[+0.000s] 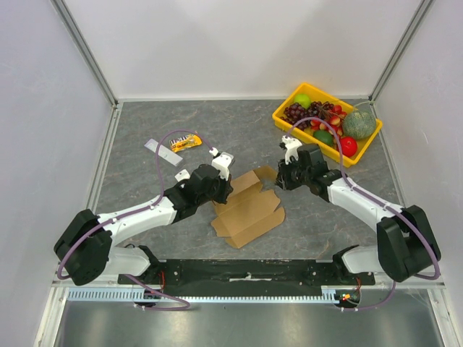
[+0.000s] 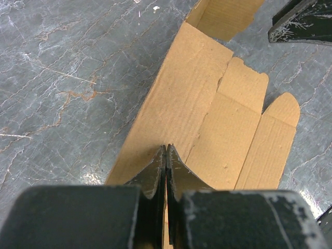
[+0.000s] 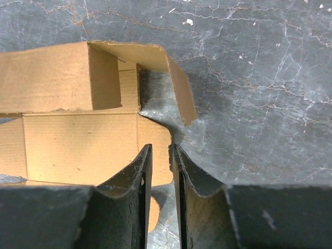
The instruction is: Fold the paper box
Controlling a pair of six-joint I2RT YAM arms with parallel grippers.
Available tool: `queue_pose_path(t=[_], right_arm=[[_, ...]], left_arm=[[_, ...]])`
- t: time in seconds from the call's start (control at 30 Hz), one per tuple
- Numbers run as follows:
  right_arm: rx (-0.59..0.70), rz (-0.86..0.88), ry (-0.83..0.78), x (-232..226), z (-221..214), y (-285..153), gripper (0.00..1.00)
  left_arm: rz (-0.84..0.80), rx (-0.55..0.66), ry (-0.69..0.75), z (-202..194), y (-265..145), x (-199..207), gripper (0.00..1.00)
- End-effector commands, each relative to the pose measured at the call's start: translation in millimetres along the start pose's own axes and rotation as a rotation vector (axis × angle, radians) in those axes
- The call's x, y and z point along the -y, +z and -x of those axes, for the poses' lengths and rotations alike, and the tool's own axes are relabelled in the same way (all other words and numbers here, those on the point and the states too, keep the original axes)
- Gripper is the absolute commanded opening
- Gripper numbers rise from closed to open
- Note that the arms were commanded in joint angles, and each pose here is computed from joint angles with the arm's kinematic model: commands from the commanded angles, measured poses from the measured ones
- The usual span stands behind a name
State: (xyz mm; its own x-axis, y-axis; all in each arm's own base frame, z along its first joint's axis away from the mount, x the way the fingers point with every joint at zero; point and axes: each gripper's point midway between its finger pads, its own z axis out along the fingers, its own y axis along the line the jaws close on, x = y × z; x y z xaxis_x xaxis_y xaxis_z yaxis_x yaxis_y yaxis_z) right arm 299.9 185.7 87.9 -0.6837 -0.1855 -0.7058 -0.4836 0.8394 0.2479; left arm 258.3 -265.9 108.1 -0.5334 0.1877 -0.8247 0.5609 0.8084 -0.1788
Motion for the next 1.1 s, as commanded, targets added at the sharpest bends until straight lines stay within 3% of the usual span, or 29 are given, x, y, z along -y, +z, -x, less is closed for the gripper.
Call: queue_pose_path(t=[0.0, 0.27, 0.63, 1.07], right_arm=[[0.081, 0.051, 0.067, -12.6, 7.2, -5.5, 0.27], [0.119, 0.167, 0.169, -32.4, -13.7, -8.7, 0.2], [0.086, 0.117, 0.246, -16.2, -50.5, 18.9, 0.09], [0.008, 0.036, 0.246, 0.0, -72.1, 31.1, 0.06]], left_arm=[[-0.008, 0.008, -0.027, 4.1, -1.0, 3.8, 0.02], [-0.011, 0.01, -0.027, 5.3, -0.8, 4.7, 0.02], [-0.009, 0.017, -0.025, 9.2, -4.0, 4.5, 0.02], [-0.028, 0.062, -0.025, 30.3, -11.4, 10.6, 0.02]])
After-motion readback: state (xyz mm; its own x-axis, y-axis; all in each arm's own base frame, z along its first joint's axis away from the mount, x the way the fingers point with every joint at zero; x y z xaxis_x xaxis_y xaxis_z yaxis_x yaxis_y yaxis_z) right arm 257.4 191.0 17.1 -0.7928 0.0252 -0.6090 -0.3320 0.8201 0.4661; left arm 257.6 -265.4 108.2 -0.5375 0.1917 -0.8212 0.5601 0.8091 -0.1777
